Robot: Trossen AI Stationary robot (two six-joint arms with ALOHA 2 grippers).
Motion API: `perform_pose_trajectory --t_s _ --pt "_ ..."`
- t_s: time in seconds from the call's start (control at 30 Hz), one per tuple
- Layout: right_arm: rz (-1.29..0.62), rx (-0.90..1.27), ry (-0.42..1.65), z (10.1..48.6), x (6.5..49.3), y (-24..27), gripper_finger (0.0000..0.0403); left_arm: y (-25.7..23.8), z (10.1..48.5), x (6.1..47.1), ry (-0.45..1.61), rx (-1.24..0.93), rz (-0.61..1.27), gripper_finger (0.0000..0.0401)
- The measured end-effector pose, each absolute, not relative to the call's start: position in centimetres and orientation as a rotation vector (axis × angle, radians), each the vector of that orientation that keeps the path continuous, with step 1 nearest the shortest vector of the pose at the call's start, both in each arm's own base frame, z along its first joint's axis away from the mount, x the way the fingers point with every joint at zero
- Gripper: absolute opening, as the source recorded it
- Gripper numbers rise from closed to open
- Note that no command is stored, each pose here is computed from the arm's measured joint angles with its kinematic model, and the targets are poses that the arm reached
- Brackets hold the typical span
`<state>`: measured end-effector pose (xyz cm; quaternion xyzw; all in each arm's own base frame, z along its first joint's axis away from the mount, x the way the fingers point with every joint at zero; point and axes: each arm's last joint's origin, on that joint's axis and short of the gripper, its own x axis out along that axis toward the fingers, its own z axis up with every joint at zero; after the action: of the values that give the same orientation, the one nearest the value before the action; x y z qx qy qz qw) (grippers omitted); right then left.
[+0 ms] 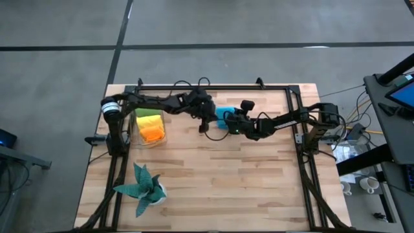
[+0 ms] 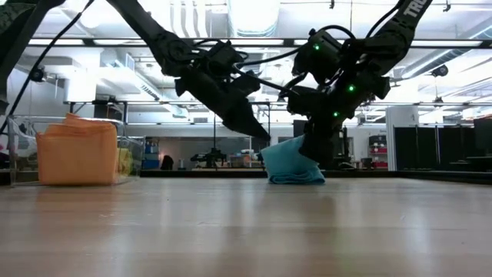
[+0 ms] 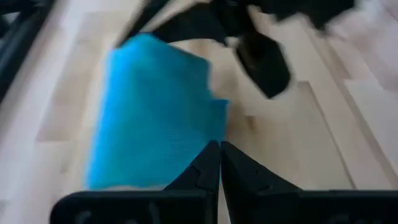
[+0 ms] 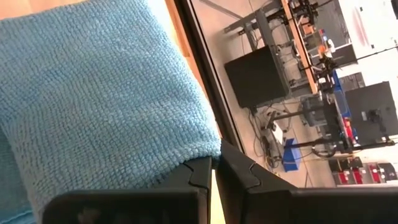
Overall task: Roll microfiber towels into tight, uniform cylinder then place into a basket
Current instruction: Roll the blue microfiber towel
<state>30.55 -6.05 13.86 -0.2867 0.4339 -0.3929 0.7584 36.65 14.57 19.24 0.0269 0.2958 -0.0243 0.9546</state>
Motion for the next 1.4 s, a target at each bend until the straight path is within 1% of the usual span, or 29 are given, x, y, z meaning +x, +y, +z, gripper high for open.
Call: perform_pose_trajectory --t_s 0.17,0.33,0.4,0.63,0.77,0.87,1.03,1.3,1.4 --pt "-0.856 -0.622 0.947 13.8 30.5 -6.0 0.0008 13.7 17.8 37.5 0.611 0.064 -0.08 0.0" --pt "-0.856 -0.602 0.942 13.8 30.5 -6.0 0.0008 14.1 14.8 38.2 0.672 0.051 -0.018 0.0" --pt "-0.853 -0.601 0.942 13.8 30.5 -6.0 0.0008 14.4 14.2 38.2 0.689 0.036 -0.008 0.0" --pt "-0.854 -0.543 0.915 13.7 30.5 -6.0 0.0008 14.5 14.4 38.5 0.647 0.044 0.022 0.0" --pt "-0.828 -0.477 0.892 13.6 30.6 -5.9 0.0008 14.6 14.4 38.5 0.652 0.05 0.042 0.0" --pt "-0.816 -0.466 0.888 13.6 30.6 -5.8 0.0008 14.7 14.1 38.6 0.661 0.052 0.06 0.0" --pt "-0.776 -0.512 0.89 13.6 30.8 -4.9 0.0008 14.9 13.5 38.7 0.67 0.071 0.11 0.0" --pt "-0.717 -0.589 0.898 13.7 31.0 -3.5 0.0008 15.0 13.5 38.8 0.659 0.077 0.119 0.0" --pt "-0.676 -0.657 0.935 13.6 31.0 -3.2 0.0008 15.0 13.5 38.8 0.659 0.077 0.119 0.0"
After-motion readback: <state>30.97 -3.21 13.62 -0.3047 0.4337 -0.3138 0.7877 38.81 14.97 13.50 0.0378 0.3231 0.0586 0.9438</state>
